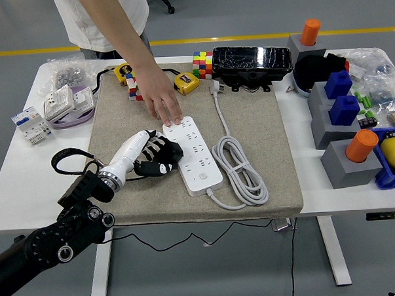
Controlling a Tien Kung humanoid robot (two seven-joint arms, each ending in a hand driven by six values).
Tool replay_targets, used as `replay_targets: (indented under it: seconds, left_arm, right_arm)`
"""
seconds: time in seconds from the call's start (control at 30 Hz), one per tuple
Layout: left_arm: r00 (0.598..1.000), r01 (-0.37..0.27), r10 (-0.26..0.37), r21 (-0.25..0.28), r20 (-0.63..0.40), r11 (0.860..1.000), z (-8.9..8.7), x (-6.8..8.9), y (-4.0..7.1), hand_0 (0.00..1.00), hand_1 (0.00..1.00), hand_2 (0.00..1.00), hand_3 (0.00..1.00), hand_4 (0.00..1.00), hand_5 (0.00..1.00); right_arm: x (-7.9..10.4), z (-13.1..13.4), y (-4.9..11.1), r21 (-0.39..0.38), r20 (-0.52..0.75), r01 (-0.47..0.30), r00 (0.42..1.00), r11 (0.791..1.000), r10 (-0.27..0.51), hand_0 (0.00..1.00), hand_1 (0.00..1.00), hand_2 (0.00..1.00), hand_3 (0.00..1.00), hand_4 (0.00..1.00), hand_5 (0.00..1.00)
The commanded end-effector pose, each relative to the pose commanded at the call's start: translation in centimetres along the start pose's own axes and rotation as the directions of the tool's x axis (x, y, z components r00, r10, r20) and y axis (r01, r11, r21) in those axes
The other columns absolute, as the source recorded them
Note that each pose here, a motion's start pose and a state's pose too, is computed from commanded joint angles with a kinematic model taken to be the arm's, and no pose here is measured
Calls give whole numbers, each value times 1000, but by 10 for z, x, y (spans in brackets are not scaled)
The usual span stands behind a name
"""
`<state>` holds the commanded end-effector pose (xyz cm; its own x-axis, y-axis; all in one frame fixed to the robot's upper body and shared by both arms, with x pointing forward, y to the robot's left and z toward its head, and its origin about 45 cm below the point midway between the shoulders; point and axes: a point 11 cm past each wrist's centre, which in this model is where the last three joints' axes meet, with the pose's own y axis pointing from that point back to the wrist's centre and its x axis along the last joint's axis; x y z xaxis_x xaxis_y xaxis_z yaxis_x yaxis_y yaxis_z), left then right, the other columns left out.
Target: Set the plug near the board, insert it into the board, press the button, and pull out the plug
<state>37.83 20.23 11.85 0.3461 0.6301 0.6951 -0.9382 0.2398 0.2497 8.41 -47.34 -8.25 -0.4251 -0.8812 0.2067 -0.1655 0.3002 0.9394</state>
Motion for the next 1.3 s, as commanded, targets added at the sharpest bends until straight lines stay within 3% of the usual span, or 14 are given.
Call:
replay_targets:
  seconds: [0.13, 0.17, 0.33, 0.37, 0.43, 0.53, 0.57, 0.7, 0.83, 0.97, 1.3]
  left_arm:
    - [1000, 6, -6, -1, 0, 1000, -1, 0, 0, 524, 640, 573, 654, 966, 97]
    - [1000, 5, -5, -3, -5, 1000, 0, 1, 1, 676, 753, 711, 785, 998, 255]
    - [1000, 2, -3, -21, -20, 1000, 3, 3, 2, 676, 753, 711, 785, 998, 255]
    - [1000, -1, 0, -28, -26, 1000, 4, 3, 2, 706, 786, 767, 843, 998, 319]
    - [999, -11, 9, -44, -41, 999, 7, 5, 3, 706, 786, 767, 843, 998, 319]
    - [995, -66, 57, -106, -81, 992, 16, 13, 9, 706, 786, 767, 843, 998, 319]
    - [993, -86, 74, -130, -91, 988, 18, 16, 11, 748, 849, 845, 875, 998, 460]
    - [985, -154, 131, -230, -111, 961, 24, 25, 31, 748, 849, 845, 875, 998, 460]
    - [992, -125, 117, -262, -48, 957, 16, 21, 50, 790, 862, 848, 839, 973, 516]
    - [997, -79, 80, -260, -7, 962, 6, 15, 59, 801, 864, 841, 826, 949, 518]
    - [999, -17, 23, -229, 26, 973, 1, 3, 60, 805, 863, 840, 825, 936, 514]
  right_arm:
    - [0, 1, 0, -4, 1, 2, 1000, 1000, -2, 576, 635, 621, 549, 888, 419]
    - [0, 0, 0, -3, 1, 1, 1000, 1000, -1, 576, 635, 620, 549, 888, 419]
    - [0, 0, 0, 0, 0, 1, 1000, 1000, -1, 576, 635, 620, 549, 888, 419]
    - [0, 0, 0, 0, 0, 2, 1000, 1000, -2, 576, 635, 620, 548, 888, 419]
    - [-1, 0, 0, 0, -1, 2, 1000, 1000, -2, 576, 635, 620, 548, 888, 419]
    - [-1, 0, 0, 0, -4, 3, 1000, 1000, -3, 576, 635, 620, 548, 888, 419]
    - [-1, 0, 0, 0, -4, 3, 1000, 1000, -3, 575, 635, 621, 549, 888, 419]
    - [-1, 0, 0, 0, -5, 2, 1000, 1000, -2, 575, 635, 621, 549, 888, 419]
    - [-1, 2, 0, -2, -4, 2, 1000, 1000, -2, 576, 635, 621, 549, 888, 419]
    - [0, 3, 1, 3, -10, 6, 1000, 1000, -6, 576, 635, 618, 549, 888, 419]
    - [0, 1, 1, 5, -10, 6, 1000, 1000, -6, 575, 635, 618, 549, 888, 420]
